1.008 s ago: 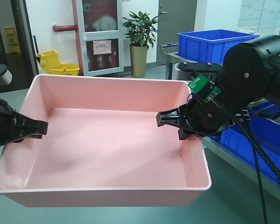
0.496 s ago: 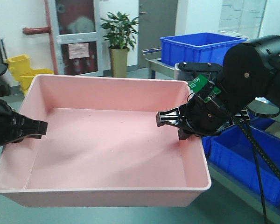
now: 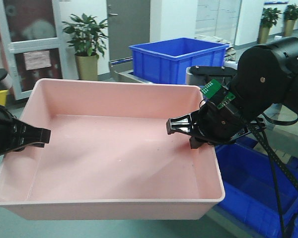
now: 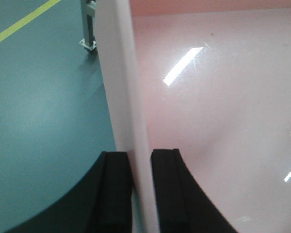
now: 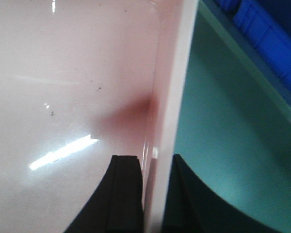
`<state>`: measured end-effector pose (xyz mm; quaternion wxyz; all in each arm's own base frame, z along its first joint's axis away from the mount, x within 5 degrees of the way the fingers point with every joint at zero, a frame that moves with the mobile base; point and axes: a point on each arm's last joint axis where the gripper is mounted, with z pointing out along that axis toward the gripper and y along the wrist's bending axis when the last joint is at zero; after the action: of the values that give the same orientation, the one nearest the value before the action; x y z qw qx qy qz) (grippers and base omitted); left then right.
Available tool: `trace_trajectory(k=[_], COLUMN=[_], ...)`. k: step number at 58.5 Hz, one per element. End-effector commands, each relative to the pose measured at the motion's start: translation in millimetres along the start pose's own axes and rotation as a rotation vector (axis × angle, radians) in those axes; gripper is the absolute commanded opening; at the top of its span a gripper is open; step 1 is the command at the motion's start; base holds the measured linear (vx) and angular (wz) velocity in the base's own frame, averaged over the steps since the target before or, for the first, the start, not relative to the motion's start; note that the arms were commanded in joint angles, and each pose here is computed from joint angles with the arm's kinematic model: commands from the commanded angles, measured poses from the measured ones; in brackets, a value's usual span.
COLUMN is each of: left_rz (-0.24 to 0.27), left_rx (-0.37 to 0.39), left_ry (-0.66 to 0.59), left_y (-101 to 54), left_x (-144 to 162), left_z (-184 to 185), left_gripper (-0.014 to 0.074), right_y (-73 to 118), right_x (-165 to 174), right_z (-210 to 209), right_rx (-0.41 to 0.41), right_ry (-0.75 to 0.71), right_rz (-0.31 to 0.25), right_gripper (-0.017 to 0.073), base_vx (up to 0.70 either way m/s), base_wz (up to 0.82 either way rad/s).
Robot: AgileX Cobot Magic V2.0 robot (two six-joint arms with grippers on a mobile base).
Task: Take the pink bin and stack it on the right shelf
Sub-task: 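Hold the pink bin raised while the base drives to the table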
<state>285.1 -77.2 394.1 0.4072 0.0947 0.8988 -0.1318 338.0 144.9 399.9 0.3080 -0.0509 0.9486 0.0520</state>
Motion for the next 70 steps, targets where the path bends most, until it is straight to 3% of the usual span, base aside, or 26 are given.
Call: trace_trajectory(k=[1, 43, 70], left_rz=[-0.006, -0.006, -0.006], left_rx=[0.060, 0.060, 0.059], left_ry=[-0.157, -0.157, -0.156], left_y=[-12.3, -12.3, -12.2], left_x=[-17.1, -17.1, -17.1], left_z=[-26.4, -26.4, -26.4], left_gripper=[-0.0001, -0.0001, -0.0001], right_y=[-5.7, -6.0, -6.0], right_x=[-13.3, -12.7, -12.7], right_z=[-29.3, -29.2, -29.2], right_rx=[-0.008, -0.005, -0.005], right_ry=[-0.160, -0.153, -0.153], right_rz=[-0.017, -0.017, -0.017], right_gripper=[-0.0011, -0.0011, -0.0011], base_vx=[0.44, 0.43, 0.38], base_wz=[-0.26, -0.26, -0.52])
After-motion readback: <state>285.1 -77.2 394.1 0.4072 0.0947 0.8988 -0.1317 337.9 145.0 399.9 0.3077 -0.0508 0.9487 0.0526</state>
